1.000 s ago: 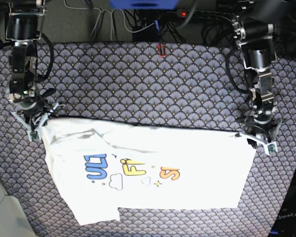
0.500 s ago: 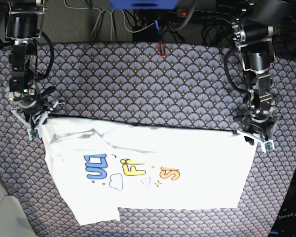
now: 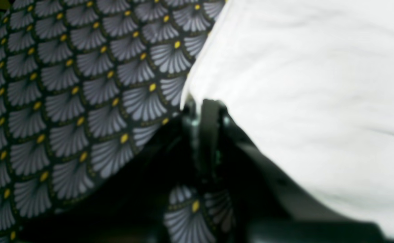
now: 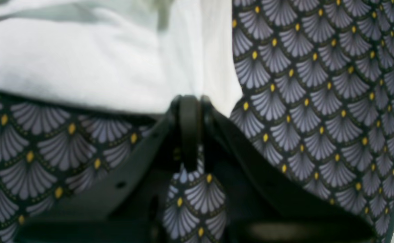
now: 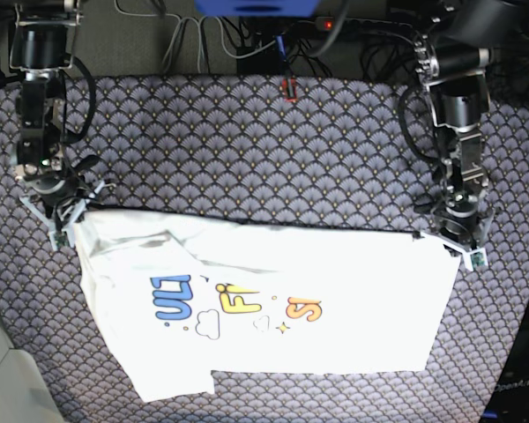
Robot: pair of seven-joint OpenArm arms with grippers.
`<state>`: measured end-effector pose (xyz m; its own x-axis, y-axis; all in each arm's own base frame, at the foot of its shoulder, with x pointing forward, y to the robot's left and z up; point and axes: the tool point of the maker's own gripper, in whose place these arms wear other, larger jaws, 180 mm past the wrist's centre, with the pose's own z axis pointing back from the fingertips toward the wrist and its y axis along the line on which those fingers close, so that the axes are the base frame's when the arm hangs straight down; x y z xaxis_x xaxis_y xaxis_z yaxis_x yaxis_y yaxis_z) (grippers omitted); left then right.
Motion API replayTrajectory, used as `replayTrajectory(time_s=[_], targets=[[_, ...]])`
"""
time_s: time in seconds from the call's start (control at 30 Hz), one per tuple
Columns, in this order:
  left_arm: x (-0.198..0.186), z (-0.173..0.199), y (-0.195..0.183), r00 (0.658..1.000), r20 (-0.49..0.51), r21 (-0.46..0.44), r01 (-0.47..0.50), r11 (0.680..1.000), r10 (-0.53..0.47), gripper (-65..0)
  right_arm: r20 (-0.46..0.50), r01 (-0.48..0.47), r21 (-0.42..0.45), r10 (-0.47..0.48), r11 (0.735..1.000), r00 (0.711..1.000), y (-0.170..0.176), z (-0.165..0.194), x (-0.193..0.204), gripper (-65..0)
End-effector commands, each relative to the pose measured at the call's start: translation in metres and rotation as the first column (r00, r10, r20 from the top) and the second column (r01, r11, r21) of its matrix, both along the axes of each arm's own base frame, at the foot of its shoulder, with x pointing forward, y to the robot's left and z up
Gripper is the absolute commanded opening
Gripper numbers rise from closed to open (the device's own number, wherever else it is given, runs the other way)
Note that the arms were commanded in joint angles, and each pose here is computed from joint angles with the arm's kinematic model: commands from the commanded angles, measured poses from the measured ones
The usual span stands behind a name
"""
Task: Fold the T-shirt properly
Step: 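Drag the folded shirt toward the arms with both grippers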
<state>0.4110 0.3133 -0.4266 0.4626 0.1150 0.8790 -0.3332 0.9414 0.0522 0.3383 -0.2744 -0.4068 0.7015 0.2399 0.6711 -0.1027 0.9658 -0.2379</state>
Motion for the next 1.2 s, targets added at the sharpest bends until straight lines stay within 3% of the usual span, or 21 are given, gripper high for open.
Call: replayTrajectory(time_s=[0.0,0.17,0.33,0.73,0.93,1.07,1.17], targets=[[-0.004,0.001,0.012,0.999,-0.019,0.018,-0.025,1.0,0.025,-64.6,0.058,-0.002,-0.025,0.003,1.0,0.998,-0.009,0.02,0.013,-65.0],[-0.014,-0.007,0.014,0.999,-0.043,0.022,-0.025,0.999,0.026,-64.6,0.051,-0.008,-0.049,0.01,0.999,0.999,-0.019,0.023,0.01,-65.0],[-0.023,0.01,0.016,1.0,0.001,0.066,-0.009,0.998,0.009,-64.6,0.016,-0.109,-0.042,0.109,0.993,0.994,-0.007,0.018,0.007,-65.0],[-0.055,0.003,0.015,1.0,-0.02,0.1,0.012,0.995,-0.01,-64.6,-0.004,-0.139,-0.066,0.139,0.988,0.99,-0.006,0.016,-0.028,-65.0],[-0.071,0.017,0.01,0.999,0.01,0.136,0.033,0.99,-0.035,-64.6,-0.035,-0.158,-0.09,0.156,0.983,0.987,-0.01,0.013,-0.047,-65.0],[-0.086,0.011,0.003,0.997,-0.069,0.11,0.04,0.993,-0.032,-64.6,-0.031,-0.156,-0.098,0.154,0.983,0.988,-0.021,0.02,-0.057,-65.0],[-0.098,0.014,0.006,0.997,-0.075,0.107,0.021,0.994,-0.013,-64.6,-0.054,-0.16,-0.098,0.156,0.982,0.986,-0.027,0.019,-0.071,-65.0]])
